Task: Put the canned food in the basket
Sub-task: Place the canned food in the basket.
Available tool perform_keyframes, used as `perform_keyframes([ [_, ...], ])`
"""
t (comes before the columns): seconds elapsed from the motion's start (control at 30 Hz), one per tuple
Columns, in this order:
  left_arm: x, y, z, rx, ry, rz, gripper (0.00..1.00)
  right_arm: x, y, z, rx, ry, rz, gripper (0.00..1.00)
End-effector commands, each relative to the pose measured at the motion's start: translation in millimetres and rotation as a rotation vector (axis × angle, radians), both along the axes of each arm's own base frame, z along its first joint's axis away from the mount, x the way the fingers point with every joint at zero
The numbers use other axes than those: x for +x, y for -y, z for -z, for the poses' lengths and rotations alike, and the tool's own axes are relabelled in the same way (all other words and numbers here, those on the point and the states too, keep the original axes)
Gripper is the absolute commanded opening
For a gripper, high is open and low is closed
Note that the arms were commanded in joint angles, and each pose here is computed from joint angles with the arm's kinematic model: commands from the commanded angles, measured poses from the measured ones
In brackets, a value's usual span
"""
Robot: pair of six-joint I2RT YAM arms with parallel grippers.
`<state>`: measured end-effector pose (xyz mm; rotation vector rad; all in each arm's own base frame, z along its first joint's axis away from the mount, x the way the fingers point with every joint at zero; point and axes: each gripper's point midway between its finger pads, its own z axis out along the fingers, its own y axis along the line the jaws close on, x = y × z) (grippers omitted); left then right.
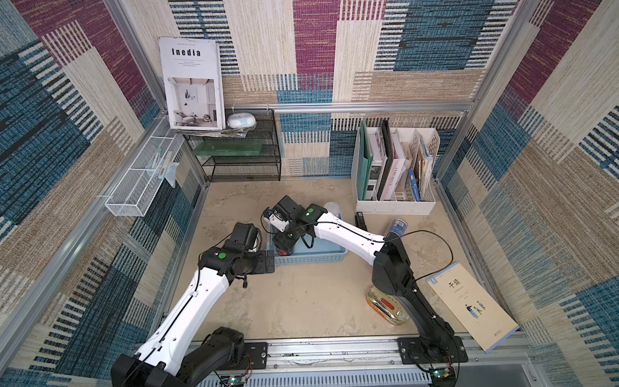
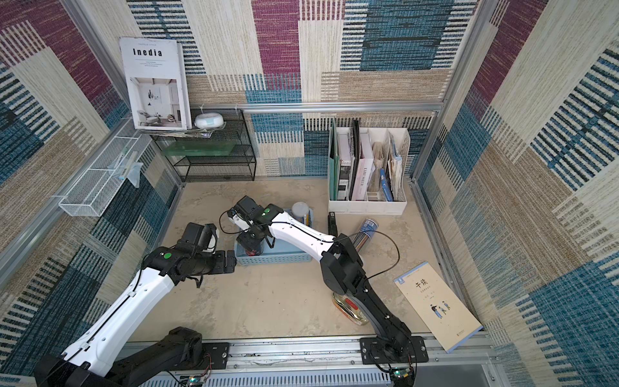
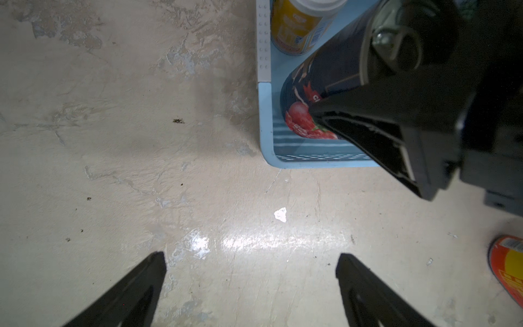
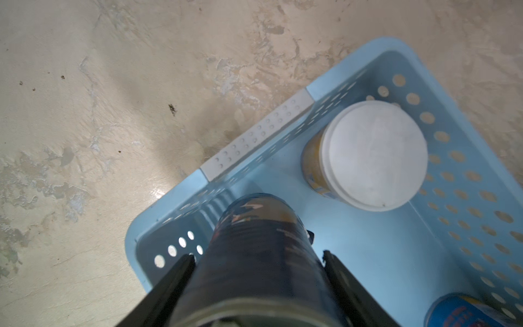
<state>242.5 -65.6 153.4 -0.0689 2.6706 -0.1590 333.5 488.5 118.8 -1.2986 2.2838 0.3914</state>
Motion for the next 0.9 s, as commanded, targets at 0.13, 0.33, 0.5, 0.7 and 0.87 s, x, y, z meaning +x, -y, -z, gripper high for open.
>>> perform_keyframes([
  [0.13,2,-1,-2,0.002,0.016,0.005,0.99,2,-18,9,0.051,-0.016,-0.028,0.74],
  [0.33,2,-1,-2,0.004,0.015,0.004,0.99,5,-20,5,0.097,-0.046,-0.026,0.94],
  [0.5,0,6,-12,-0.034,0.044,0.034,0.99,9,-12,-19,0.146,-0.070,-0.009,0.99],
  [0.7,-10,23,-53,-0.118,0.179,0.136,0.99,11,14,-77,0.247,-0.063,0.029,0.99],
  [0.87,-30,56,-79,-0.195,0.245,0.267,0.99,23,60,-128,0.306,-0.014,0.132,0.99],
])
